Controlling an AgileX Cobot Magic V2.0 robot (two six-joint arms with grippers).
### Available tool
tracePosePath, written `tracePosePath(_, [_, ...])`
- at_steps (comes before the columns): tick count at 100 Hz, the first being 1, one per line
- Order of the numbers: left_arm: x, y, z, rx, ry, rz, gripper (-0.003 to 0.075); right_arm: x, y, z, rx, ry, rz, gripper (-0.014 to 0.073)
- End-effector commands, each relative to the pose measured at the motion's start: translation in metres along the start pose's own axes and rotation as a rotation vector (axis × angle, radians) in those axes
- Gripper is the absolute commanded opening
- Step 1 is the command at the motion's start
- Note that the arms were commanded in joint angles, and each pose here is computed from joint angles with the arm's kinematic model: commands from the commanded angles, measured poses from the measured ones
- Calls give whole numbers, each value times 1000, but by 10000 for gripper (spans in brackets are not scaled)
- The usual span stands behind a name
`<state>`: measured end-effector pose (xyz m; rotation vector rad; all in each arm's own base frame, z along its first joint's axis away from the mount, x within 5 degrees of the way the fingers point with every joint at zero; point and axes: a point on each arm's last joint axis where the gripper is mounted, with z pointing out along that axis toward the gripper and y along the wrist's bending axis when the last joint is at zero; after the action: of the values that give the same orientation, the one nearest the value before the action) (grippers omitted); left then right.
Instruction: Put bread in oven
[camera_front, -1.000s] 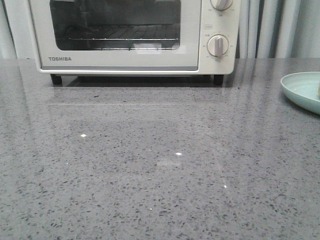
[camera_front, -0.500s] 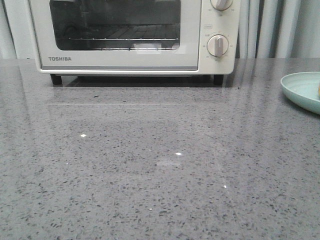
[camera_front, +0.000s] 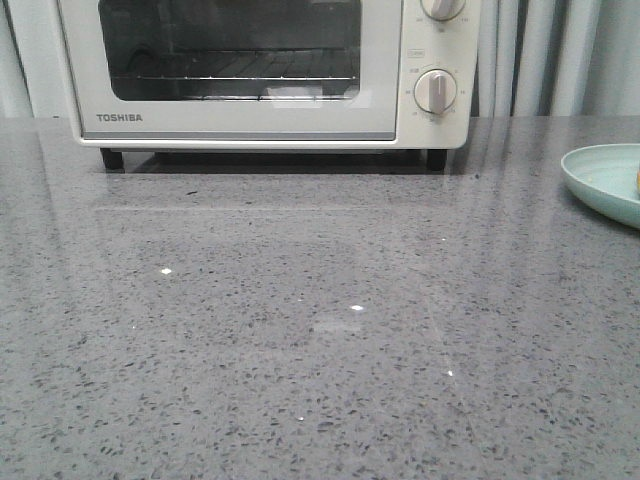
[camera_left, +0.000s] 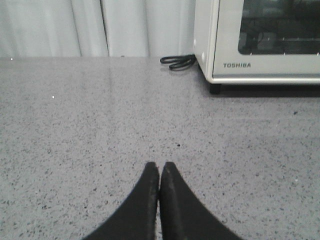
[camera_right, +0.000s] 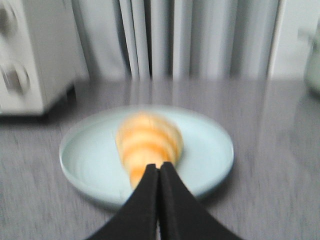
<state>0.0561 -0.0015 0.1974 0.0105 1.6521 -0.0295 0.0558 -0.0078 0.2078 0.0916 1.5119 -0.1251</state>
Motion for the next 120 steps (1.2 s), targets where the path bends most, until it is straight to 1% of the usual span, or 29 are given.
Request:
tracePosePath(1, [-3,0,-1,-1,-101,-23,-21,-11,1,-3,-11,-195,-18,-67])
tracePosePath(8, [-3,0,-1,-1,-101,-23,-21,-14,1,-3,-13,-229,-18,-67])
tracePosePath(14, [-3,0,-1,-1,-101,-23,-21,-14,2,-3,-13,-233,-18,-67])
tracePosePath(33, [-5,0,-1,5,-120,-77,-21,-18,2,-4,-16,-274,-18,-67])
tracePosePath(45, [-10,0,-2,6,-174,-112,-22,-25,2,-7,-21,-361,-18,-67])
tracePosePath(52, [-12,1,-3,7,-206,-143,-22,-28,2,-8,-22,-386,-18,-67])
tracePosePath(71, [-15,2,-3,10,-238,-241,-22,-29,3,-8,-44,-404,82,-67])
tracePosePath(82, [-15,2,-3,14,-240,-316,-22,-29,3,-8,-46,-404,91,-67])
tracePosePath(98, [-16,2,-3,14,-246,-333,-22,-28,2,-8,-60,-384,174,-67])
tracePosePath(115, [-21,5,-5,5,-308,-409,-22,-28,2,-8,-62,-386,180,-67])
tracePosePath(120, [-24,5,-6,6,-322,-421,-22,-30,2,-8,-71,-384,233,-67])
